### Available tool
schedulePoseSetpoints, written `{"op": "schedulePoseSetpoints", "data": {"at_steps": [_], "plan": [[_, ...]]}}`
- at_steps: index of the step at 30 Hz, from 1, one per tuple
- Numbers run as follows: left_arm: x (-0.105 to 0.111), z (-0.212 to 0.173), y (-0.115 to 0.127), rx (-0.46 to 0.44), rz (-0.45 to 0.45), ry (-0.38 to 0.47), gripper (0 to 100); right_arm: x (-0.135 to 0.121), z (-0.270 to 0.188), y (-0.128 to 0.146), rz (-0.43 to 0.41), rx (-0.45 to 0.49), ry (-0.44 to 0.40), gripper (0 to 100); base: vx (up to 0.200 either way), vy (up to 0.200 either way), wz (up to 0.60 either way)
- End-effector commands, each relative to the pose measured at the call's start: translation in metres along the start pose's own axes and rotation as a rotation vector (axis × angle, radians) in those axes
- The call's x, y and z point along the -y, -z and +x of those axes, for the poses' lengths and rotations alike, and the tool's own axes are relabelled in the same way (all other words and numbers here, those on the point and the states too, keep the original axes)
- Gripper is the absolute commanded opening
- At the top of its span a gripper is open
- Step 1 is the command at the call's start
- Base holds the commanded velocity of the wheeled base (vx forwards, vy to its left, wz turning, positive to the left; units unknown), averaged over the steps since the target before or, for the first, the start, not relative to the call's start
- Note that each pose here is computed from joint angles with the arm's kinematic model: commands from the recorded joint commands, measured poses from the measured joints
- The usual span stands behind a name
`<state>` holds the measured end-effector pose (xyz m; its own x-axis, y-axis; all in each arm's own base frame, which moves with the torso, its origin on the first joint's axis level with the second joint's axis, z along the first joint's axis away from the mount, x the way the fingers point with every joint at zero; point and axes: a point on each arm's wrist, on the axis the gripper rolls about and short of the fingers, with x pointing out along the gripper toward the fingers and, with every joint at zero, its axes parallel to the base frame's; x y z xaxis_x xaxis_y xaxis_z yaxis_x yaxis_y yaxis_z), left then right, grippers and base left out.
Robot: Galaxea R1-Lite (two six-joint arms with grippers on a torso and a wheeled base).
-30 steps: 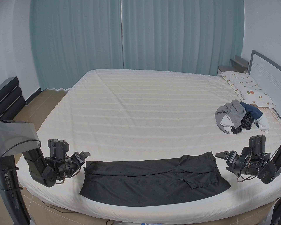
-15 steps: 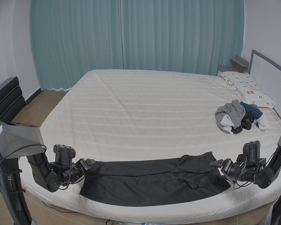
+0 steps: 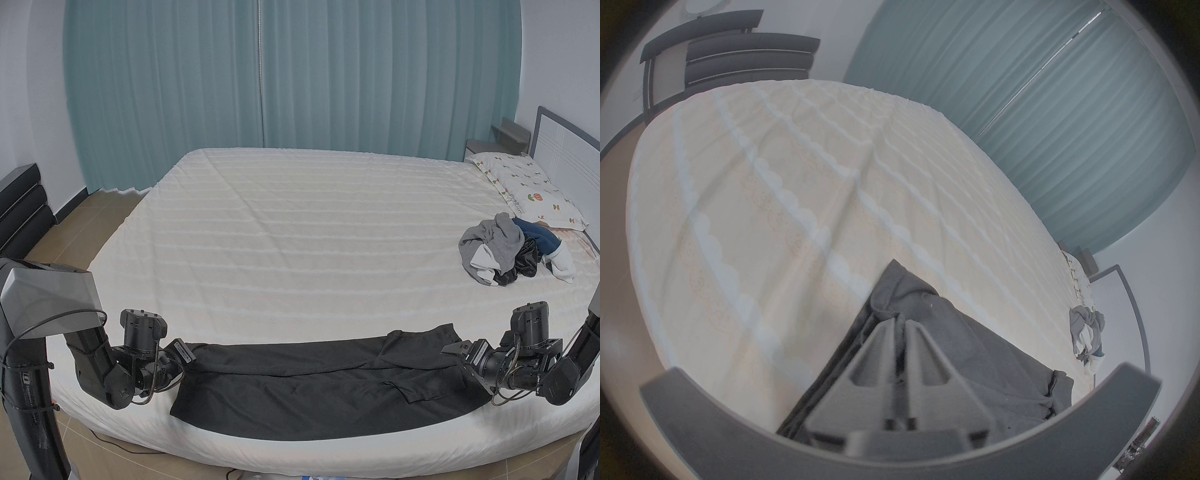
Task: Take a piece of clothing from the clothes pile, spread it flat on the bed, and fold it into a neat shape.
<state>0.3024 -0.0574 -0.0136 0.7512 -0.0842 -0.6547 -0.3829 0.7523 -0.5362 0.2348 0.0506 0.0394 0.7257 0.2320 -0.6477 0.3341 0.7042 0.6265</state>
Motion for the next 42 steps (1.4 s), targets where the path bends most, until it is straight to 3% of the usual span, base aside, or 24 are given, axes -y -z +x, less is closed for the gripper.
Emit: {"op": "schedulePoseSetpoints", "data": {"at_steps": [1, 10, 17, 22, 37, 38, 42], "plan": [[0.001, -0.002, -0.006, 0.028, -0.006, -0.001, 0, -0.008, 0.005, 0.007, -0.010, -0.001, -0.002, 100, 0.000, 0.000, 0.00], [0.008, -0.008, -0.011, 0.066, -0.013, 0.042, 0, -0.025, 0.027, 0.009, 0.116, -0.001, -0.012, 100, 0.000, 0.000, 0.00], [0.011, -0.009, -0.014, 0.090, -0.043, 0.070, 0, -0.021, 0.062, 0.017, 0.131, -0.033, 0.042, 100, 0.000, 0.000, 0.00], [0.014, -0.008, -0.017, 0.107, -0.067, 0.092, 0, -0.023, 0.082, 0.015, 0.146, 0.024, 0.087, 100, 0.000, 0.000, 0.00], [0.014, -0.008, -0.017, 0.108, -0.068, 0.093, 0, -0.025, 0.098, 0.009, 0.158, 0.062, 0.110, 100, 0.000, 0.000, 0.00], [0.014, -0.008, -0.017, 0.109, -0.068, 0.094, 0, -0.024, 0.101, 0.008, 0.159, 0.071, 0.113, 0, 0.000, 0.000, 0.00], [0.014, -0.008, -0.017, 0.110, -0.068, 0.093, 0, -0.025, 0.106, 0.008, 0.156, 0.093, 0.128, 0, 0.000, 0.000, 0.00]]}}
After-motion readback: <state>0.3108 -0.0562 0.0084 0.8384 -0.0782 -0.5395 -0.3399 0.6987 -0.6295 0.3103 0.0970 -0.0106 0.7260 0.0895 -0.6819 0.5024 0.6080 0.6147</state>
